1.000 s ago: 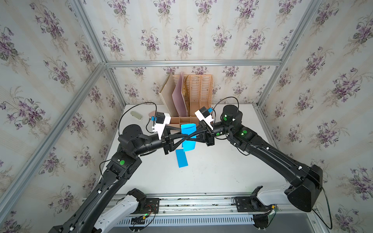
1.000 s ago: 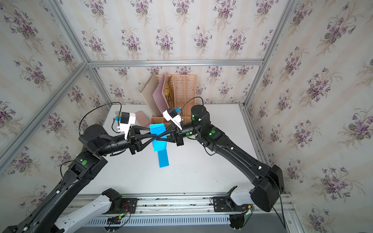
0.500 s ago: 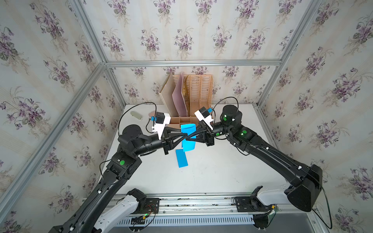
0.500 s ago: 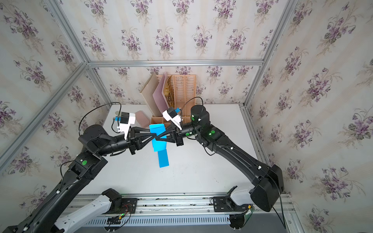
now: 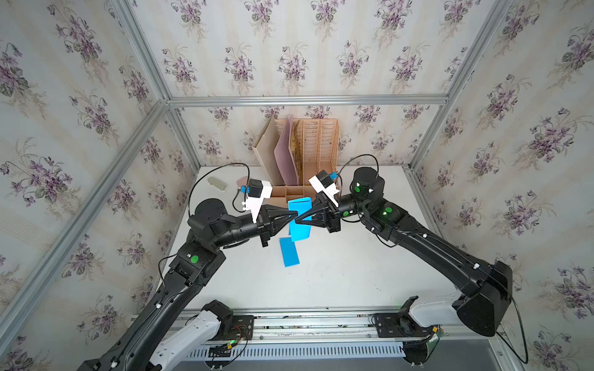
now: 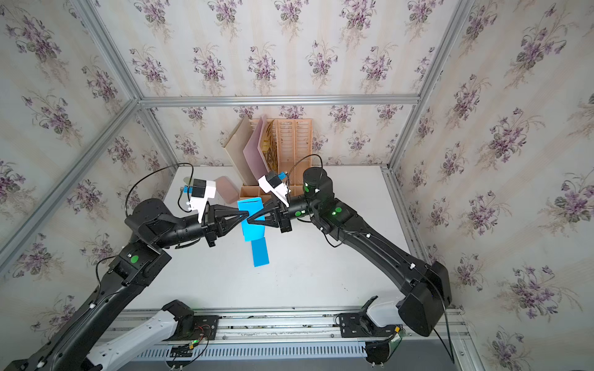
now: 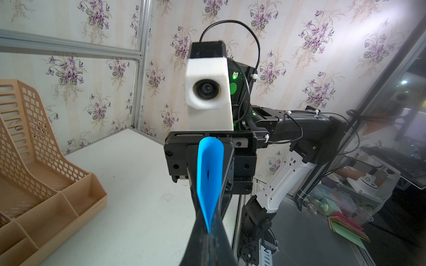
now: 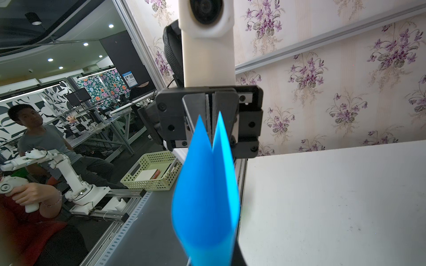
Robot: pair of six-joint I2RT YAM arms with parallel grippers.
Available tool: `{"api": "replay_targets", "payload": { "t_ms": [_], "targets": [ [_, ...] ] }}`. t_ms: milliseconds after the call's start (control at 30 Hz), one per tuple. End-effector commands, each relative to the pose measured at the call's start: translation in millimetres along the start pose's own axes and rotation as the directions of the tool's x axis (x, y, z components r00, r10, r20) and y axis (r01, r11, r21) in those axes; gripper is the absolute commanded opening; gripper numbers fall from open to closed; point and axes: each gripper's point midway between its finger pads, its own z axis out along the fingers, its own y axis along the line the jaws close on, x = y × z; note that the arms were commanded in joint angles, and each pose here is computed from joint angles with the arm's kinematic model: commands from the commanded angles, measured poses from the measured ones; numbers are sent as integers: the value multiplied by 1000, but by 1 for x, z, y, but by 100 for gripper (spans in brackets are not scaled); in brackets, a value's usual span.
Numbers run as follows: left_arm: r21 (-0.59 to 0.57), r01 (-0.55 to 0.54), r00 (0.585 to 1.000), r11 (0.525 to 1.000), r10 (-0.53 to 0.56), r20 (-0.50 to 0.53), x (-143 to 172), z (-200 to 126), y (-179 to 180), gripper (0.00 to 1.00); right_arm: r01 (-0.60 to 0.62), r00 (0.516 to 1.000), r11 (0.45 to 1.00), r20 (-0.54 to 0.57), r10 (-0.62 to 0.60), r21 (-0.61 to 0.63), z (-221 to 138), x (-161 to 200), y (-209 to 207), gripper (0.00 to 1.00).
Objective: Fold the square paper along the opposite sides
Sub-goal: Smooth out the paper.
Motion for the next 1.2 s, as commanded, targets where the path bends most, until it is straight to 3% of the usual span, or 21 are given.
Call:
{"api": "replay_targets", "payload": {
  "t_ms": [0, 67, 133, 167, 267, 433, 733, 1067, 1167],
  "targets": [
    [22, -41, 999, 999, 41, 28, -8, -1, -6, 0, 16, 1000, 1000, 0, -16, 2, 1, 0, 0, 0],
    [24, -42, 999, 999, 41, 27, -8, -1, -7, 0, 13, 1000, 1000, -2, -13, 4, 1, 0, -1, 5],
    [27, -43, 999, 999, 42, 22, -7, -2, -8, 0, 20, 1000, 1000, -10, -19, 6, 0, 1, 0, 25],
    [30, -43, 999, 999, 42, 18, -7, -2, -8, 0, 24, 1000, 1000, -13, -24, 6, 0, 0, 1, 30],
    [53, -49, 999, 997, 48, 4, -6, -3, -14, 0, 61, 998, 998, -24, -61, 30, -3, -4, 4, 36],
    [79, -61, 998, 995, 61, -3, -6, -8, -23, 0, 92, 995, 995, -28, -91, 43, -6, -8, 10, 35],
    [87, -56, 998, 995, 58, -18, -1, -9, -24, 0, 91, 996, 995, -31, -89, 52, -6, -9, 8, 24],
    [63, -49, 998, 997, 51, -37, 4, -4, -15, 0, 113, 993, 993, -34, -112, 21, -7, -9, 18, 23],
    [64, -46, 998, 997, 48, -41, 4, -2, -13, 0, 110, 993, 994, -34, -109, 19, -7, -9, 17, 17]
  ]
}}
